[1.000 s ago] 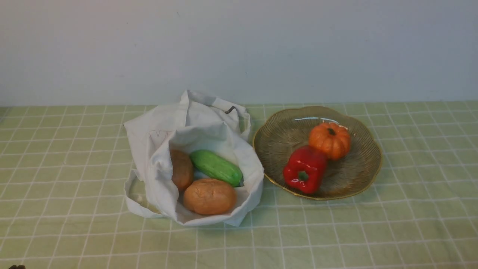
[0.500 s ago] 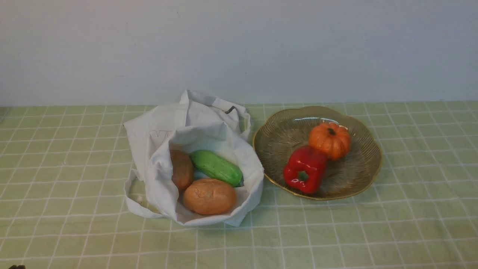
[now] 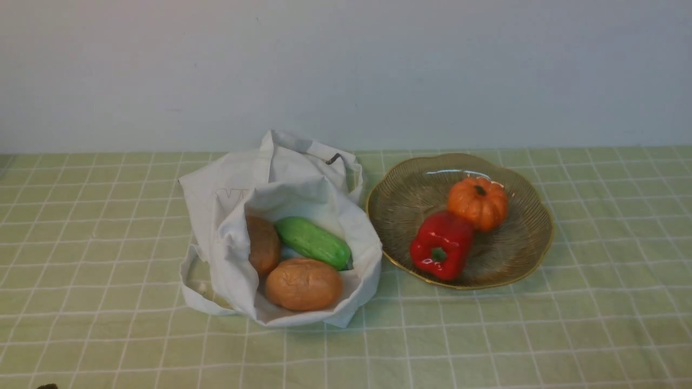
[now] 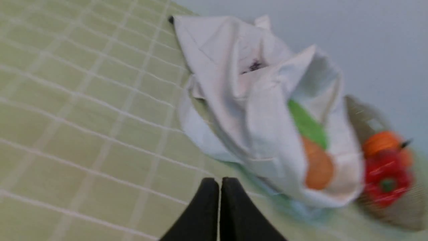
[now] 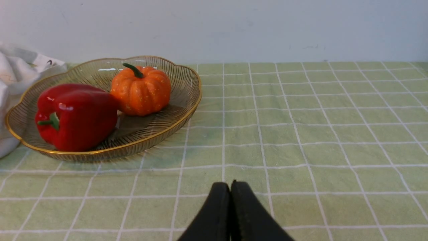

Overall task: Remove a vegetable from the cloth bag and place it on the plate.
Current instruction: Use the left arm to grab a potato from the bag

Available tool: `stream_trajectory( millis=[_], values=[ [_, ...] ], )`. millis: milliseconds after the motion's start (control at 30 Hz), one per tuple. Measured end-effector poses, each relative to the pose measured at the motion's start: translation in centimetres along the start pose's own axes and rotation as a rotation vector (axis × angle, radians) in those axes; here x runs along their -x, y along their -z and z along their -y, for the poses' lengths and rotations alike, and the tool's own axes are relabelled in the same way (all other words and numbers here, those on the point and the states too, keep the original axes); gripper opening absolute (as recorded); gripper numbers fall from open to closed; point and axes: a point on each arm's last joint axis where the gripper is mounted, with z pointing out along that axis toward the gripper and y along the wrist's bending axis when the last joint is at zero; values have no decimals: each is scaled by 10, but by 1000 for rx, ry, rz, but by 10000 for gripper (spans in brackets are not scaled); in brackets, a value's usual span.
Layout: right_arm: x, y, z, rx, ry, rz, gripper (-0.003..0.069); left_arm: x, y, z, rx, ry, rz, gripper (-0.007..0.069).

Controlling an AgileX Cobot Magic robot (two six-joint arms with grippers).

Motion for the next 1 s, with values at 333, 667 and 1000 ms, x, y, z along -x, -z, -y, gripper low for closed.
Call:
stream_trajectory(
  millis=[333, 667, 1000],
  values=[
    [0, 0, 0, 0, 0, 0, -15, 12, 6, 24, -191, 349, 24, -5],
    [0, 0, 0, 0, 0, 0, -15, 82, 13, 111, -212, -194, -172, -5],
    [0, 0, 0, 0, 0, 0, -15, 124, -103, 122, 61, -537, -977, -5]
  ],
)
